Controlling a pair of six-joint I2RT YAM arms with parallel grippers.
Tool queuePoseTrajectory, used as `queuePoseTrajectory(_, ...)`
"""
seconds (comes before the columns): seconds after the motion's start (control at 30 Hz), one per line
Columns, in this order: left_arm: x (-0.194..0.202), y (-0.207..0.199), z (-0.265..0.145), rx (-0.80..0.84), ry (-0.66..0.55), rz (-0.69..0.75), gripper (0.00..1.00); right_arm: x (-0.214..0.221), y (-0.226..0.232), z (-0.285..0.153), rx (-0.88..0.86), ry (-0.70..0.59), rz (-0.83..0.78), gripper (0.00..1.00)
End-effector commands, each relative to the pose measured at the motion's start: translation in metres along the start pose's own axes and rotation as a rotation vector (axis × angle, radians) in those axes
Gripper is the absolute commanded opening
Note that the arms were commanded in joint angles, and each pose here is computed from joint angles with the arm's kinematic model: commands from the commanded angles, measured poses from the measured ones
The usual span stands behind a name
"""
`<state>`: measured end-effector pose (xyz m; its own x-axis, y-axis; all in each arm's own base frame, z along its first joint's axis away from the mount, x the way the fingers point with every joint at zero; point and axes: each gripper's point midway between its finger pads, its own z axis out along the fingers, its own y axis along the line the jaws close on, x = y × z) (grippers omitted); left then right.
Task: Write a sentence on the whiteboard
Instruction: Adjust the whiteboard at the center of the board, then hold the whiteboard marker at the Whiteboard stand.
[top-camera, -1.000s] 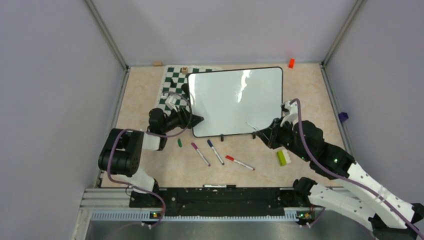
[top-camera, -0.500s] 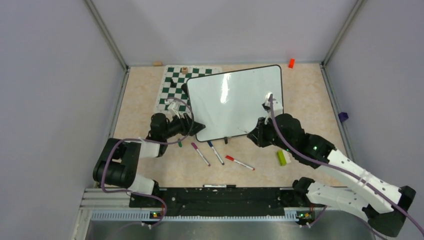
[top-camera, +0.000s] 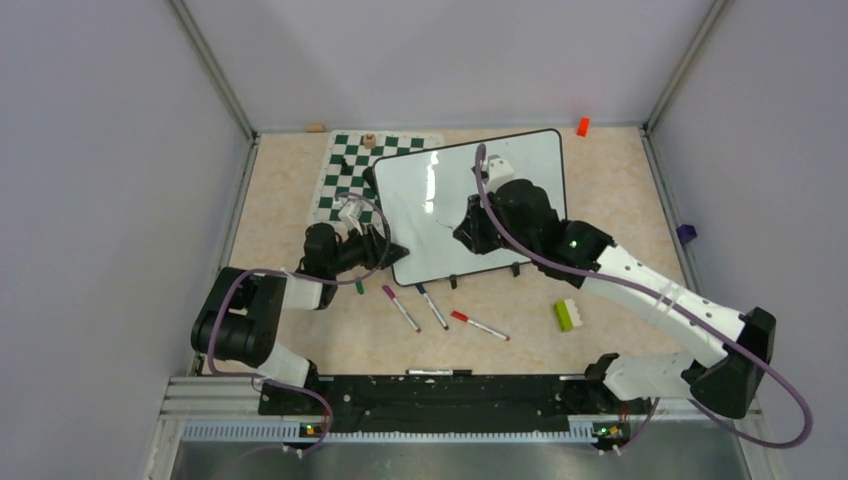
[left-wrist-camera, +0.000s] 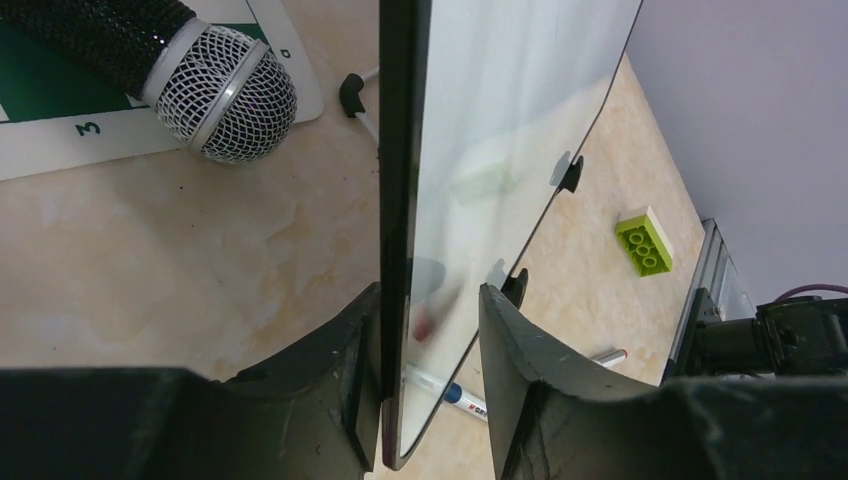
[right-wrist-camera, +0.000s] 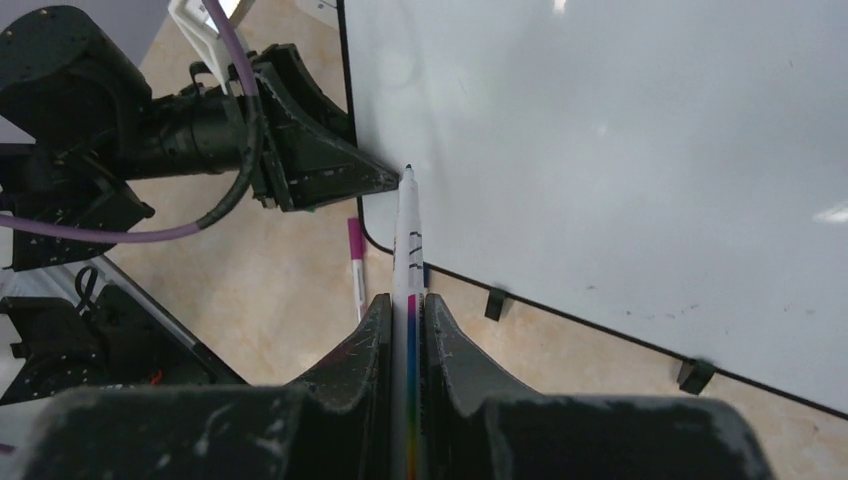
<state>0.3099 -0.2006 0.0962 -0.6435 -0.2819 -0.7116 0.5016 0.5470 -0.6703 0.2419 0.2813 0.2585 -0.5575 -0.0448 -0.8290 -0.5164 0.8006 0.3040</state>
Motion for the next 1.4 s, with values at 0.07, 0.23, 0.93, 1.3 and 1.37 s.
queuePoseTrajectory(0.07,-0.01,-0.009,0.005,0.049,-0.004,0.054,0.43,-0.048,0.023,0.015,-0.049,-0.087,-0.058,0.0)
queuePoseTrajectory(0.23,-0.013,0.001,0.006,-0.022,-0.001,0.024,0.68,-0.052,0.029,0.019,-0.071,-0.095,-0.061,0.0)
queuePoseTrajectory(0.93,0.003,-0.036,0.012,0.215,0.194,0.132,0.99,-0.05,0.018,-0.01,-0.062,-0.155,-0.058,0.0)
queuePoseTrajectory(1.3,-0.005,-0.047,0.014,0.274,0.21,0.152,0.99,-0.054,0.015,-0.028,-0.061,-0.194,-0.057,0.0)
queuePoseTrajectory(1.37,-0.005,-0.048,0.015,0.286,0.217,0.147,0.98,-0.054,0.015,-0.029,-0.065,-0.195,-0.056,0.0)
